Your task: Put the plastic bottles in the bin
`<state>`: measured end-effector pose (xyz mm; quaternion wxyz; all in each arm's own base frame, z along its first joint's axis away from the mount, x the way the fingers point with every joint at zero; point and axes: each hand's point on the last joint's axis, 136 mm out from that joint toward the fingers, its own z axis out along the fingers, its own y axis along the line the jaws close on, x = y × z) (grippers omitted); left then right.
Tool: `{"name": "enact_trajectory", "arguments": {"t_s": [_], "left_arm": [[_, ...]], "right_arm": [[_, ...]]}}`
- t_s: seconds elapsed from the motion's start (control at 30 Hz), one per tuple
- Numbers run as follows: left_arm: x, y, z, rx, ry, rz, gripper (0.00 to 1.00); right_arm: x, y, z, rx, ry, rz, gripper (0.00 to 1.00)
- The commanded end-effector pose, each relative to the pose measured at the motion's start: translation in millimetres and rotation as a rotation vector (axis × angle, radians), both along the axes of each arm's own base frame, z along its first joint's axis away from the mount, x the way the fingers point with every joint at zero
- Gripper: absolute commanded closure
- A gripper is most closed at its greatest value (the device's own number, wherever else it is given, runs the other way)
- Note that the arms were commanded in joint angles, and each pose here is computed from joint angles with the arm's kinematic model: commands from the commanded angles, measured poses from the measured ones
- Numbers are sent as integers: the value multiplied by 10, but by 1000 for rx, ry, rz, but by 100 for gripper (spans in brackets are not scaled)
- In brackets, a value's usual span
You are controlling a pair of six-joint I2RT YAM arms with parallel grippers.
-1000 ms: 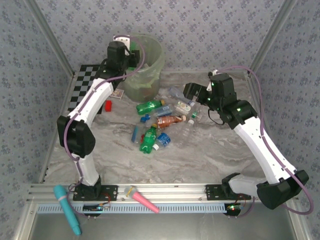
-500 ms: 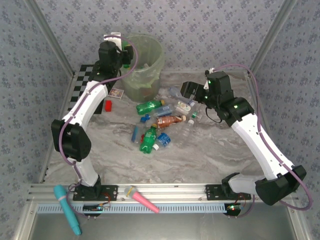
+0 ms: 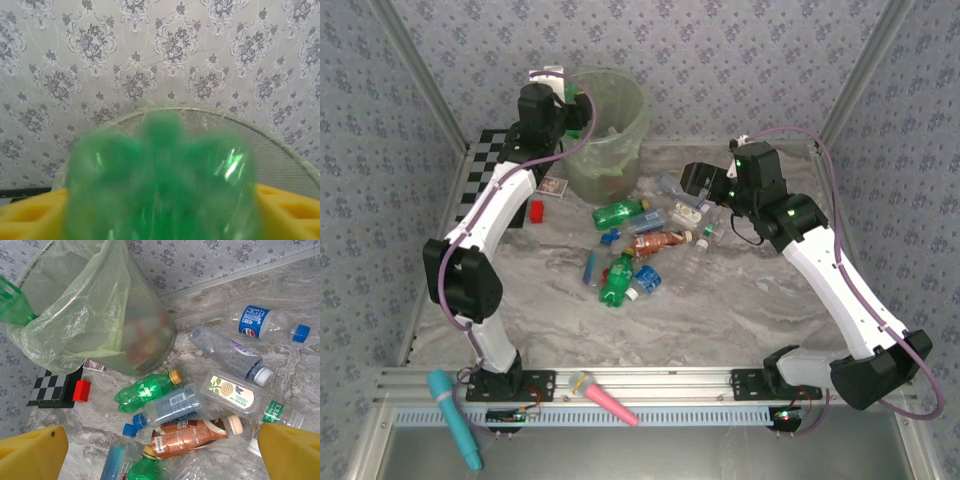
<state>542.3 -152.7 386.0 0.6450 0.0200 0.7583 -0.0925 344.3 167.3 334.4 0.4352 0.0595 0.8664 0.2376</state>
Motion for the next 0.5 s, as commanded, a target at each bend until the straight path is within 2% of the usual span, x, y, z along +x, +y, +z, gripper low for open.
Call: {"name": "enact_trajectory", "arguments": {"t_s": [0.0,0.47], "left_arm": [[-95,54,265,-27,-48,-2,1],[-153,55,405,-34,-49,-11,0]], "right_arm": [[-11,34,120,-1,-29,17,1],[-40,23,90,-3,-26,14,1]]}}
